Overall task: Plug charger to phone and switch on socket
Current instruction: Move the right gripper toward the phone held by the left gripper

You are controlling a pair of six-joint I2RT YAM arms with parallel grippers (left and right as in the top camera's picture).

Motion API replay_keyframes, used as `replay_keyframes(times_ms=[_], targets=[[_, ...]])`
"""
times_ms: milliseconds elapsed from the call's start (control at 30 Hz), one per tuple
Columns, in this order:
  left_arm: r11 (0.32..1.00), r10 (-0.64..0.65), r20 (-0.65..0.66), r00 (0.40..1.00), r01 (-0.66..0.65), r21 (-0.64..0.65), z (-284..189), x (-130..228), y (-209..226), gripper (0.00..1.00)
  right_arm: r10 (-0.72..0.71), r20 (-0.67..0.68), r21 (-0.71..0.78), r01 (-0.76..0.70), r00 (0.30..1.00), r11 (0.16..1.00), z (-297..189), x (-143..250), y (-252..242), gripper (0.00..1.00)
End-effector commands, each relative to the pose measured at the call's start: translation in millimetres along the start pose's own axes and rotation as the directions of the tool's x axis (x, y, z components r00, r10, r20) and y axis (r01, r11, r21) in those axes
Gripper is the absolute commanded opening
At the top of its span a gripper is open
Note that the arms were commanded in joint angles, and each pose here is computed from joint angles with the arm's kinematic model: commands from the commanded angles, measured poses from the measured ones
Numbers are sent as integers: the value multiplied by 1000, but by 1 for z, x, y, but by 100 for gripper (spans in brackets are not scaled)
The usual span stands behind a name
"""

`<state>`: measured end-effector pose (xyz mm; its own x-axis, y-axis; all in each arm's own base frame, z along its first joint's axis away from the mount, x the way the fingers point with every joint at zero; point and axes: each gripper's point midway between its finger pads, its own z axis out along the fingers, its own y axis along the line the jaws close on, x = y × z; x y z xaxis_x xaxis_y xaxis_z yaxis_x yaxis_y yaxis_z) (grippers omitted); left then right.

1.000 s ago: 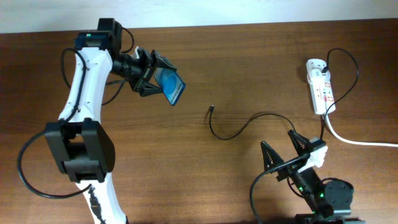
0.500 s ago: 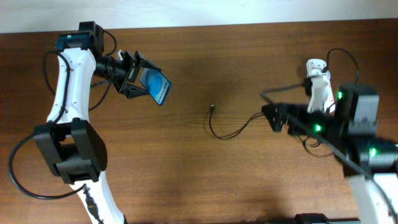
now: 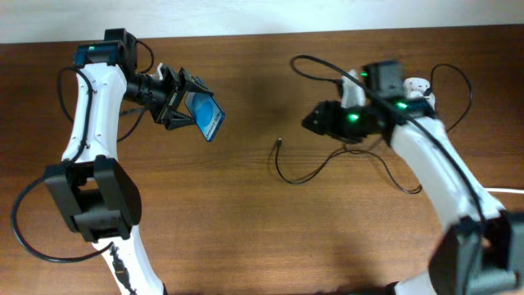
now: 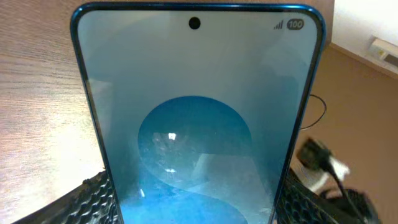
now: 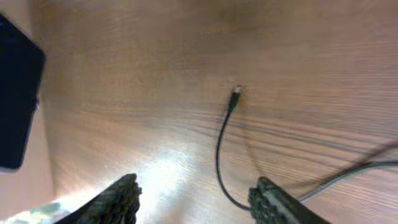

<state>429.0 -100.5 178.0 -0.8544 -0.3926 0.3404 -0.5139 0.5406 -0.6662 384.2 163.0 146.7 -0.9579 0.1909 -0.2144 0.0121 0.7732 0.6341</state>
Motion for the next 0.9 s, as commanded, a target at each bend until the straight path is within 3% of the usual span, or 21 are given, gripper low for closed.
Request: replay_keyframes(times_ms=[0, 200, 433, 867], targets=[[998, 59, 4, 998, -59, 37, -6, 0, -10, 0, 86, -39, 17, -86, 996, 996, 39, -2, 1, 55], [997, 63, -1, 998, -63, 34, -6, 2, -9, 0, 124, -108, 141, -109, 986, 984, 94, 17, -29, 52], [998, 53, -10, 999, -53, 29, -6, 4, -8, 0, 119, -172, 173, -90, 978, 981, 140, 38, -41, 45], [998, 59, -23, 998, -58, 14, -4, 9, -5, 0, 124, -159, 189, -94, 979, 978, 160, 39, -51, 37]])
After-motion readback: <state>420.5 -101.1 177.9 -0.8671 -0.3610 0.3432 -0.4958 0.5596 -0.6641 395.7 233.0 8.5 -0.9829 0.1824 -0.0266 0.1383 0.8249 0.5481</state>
